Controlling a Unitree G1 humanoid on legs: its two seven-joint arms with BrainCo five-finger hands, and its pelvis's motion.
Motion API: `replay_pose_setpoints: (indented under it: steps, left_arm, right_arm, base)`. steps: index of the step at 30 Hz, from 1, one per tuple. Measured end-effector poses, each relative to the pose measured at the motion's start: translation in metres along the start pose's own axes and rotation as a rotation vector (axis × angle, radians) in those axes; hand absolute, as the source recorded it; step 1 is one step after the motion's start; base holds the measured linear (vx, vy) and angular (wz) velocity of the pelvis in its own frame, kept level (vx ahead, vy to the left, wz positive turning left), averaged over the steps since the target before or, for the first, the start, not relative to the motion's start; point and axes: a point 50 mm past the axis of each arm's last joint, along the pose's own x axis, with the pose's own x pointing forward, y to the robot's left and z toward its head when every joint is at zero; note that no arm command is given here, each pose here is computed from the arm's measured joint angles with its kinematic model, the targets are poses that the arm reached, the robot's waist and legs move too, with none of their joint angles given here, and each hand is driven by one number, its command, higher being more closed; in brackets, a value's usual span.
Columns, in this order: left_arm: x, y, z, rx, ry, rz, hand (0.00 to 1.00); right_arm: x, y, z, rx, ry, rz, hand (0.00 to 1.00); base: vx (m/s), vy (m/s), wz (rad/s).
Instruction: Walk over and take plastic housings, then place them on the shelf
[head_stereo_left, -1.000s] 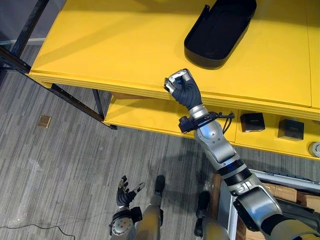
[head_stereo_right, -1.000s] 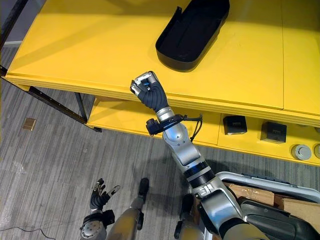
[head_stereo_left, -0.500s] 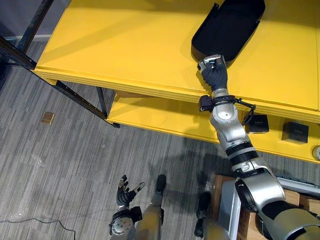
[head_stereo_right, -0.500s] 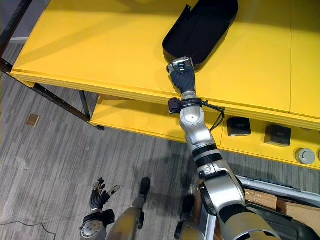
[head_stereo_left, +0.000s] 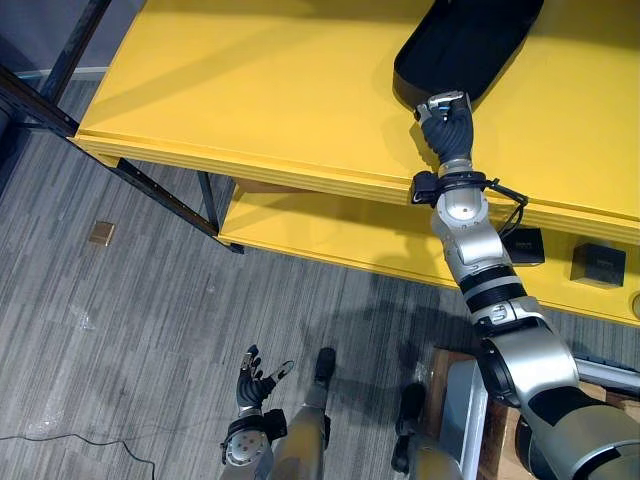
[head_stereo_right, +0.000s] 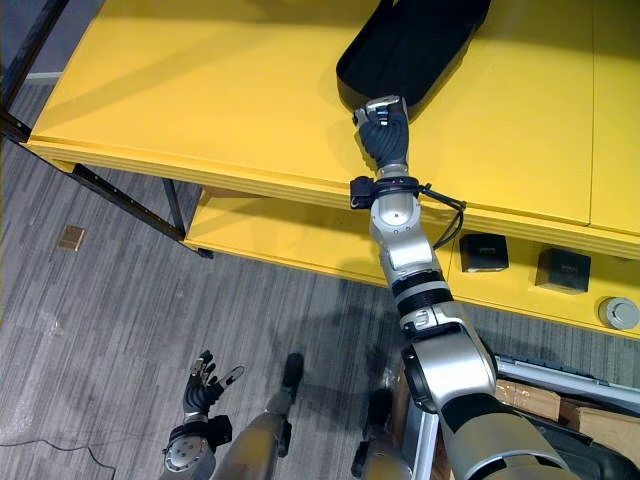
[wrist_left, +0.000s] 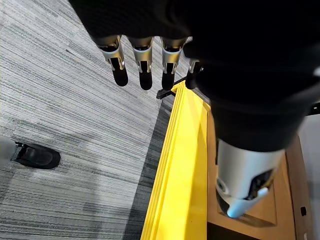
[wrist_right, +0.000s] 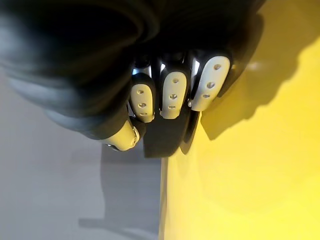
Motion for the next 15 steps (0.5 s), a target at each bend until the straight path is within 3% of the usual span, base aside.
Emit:
replay_pose_setpoints:
  steps: [15]
  left_arm:
    - [0.001, -0.001, 0.001, -0.009, -0.003, 0.000, 0.00]
  right_arm:
    - [0.003, -0.031, -0.005, 0.016, 0.031, -0.159, 1.00]
  base:
    - [0.00, 0.000, 0.00]
